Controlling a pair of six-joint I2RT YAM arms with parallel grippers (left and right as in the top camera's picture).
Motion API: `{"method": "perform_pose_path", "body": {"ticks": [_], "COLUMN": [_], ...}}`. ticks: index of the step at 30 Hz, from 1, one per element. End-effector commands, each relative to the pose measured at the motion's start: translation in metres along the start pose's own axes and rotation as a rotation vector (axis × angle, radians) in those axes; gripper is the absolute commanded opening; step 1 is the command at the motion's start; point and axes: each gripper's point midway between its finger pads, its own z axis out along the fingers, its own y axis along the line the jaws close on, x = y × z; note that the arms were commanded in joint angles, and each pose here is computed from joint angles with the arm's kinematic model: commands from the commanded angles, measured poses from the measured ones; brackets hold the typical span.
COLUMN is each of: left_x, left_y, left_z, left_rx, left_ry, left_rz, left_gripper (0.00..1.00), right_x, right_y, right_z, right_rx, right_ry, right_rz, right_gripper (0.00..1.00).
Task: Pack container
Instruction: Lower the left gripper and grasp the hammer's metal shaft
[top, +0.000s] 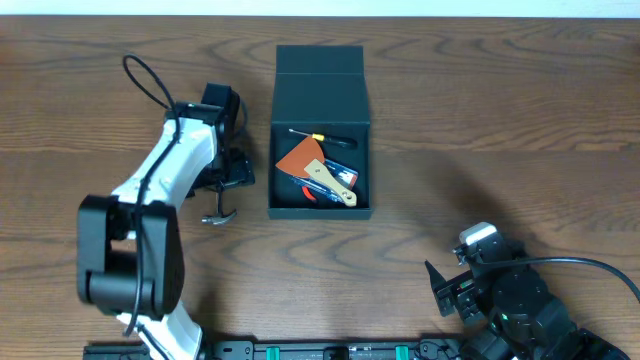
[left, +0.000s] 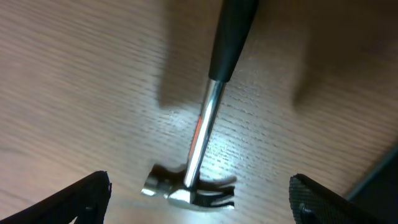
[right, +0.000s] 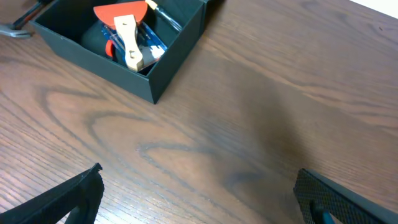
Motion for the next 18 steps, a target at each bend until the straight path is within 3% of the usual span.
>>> {"method": "perform_pose_path", "body": {"ticks": [1, 10, 18], "left_x": [0.005, 0.007, 0.008], "left_y": [0.003, 0.011, 0.014], "left_z": [0.013, 0.029, 0.041], "left_rx": [0.009, -0.01, -0.018], "left_ry": [0.057, 0.108, 0.136], "left_rz": [0.018, -0.005, 0.011], "left_gripper": [0.9, 0.73, 0.69], "right_x": [-0.001, -0.001, -0.001], "right_y": [-0.003, -0.003, -0.003], "right_z": [-0.001, -0.001, -0.001], "right_rx": [0.017, 0.017, 0.017], "right_ry": [-0.008, -0.008, -0.008], "right_rz": [0.019, 0.019, 0.019], "right_gripper": [0.99, 0.99, 0.99]}}
